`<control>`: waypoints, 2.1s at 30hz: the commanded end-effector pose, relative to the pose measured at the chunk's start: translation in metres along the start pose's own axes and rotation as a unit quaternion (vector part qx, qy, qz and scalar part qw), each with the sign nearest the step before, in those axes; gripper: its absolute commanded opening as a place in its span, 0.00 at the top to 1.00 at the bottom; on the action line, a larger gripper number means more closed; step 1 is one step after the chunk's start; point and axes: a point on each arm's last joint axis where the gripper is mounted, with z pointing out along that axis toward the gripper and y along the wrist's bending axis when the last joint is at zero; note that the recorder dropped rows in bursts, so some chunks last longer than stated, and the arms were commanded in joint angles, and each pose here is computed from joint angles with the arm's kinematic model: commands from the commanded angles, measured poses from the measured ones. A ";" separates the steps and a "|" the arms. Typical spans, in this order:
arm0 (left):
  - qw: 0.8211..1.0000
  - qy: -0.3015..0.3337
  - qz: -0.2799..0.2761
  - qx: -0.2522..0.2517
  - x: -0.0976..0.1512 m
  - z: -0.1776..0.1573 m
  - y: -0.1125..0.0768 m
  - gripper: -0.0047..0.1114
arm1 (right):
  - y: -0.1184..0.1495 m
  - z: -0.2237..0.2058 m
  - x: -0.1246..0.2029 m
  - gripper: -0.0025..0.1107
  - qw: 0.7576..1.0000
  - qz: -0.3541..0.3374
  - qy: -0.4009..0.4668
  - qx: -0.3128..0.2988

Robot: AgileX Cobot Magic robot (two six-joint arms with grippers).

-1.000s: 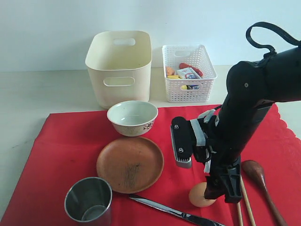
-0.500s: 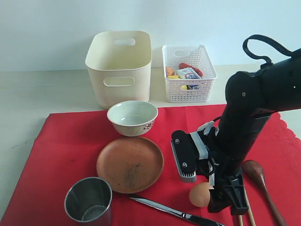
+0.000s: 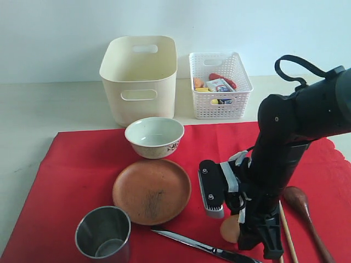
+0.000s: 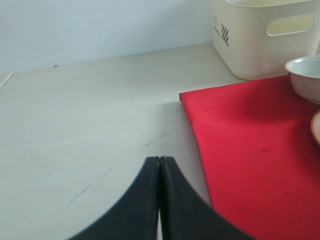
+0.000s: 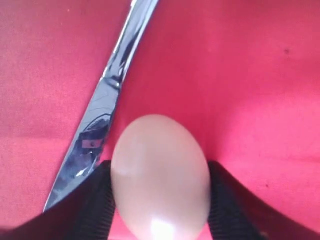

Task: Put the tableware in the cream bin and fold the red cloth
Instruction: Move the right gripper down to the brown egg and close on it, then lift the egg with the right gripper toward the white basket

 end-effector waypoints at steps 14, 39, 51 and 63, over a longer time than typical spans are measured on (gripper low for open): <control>1.000 -0.003 0.000 0.002 0.000 0.000 0.000 0.96 | -0.006 -0.018 -0.010 0.93 0.997 0.064 0.008 -0.035; 1.000 -0.003 0.000 0.002 0.000 0.000 0.000 0.96 | -0.035 -0.054 -0.020 0.93 0.928 0.369 0.028 0.046; 1.000 -0.003 0.000 0.002 0.000 0.000 0.000 0.96 | -0.046 -0.085 -0.007 0.93 0.884 0.429 0.049 0.178; 1.000 -0.003 0.000 0.002 0.000 0.000 0.000 0.96 | -0.036 -0.132 -0.007 0.93 0.862 0.438 -0.024 0.253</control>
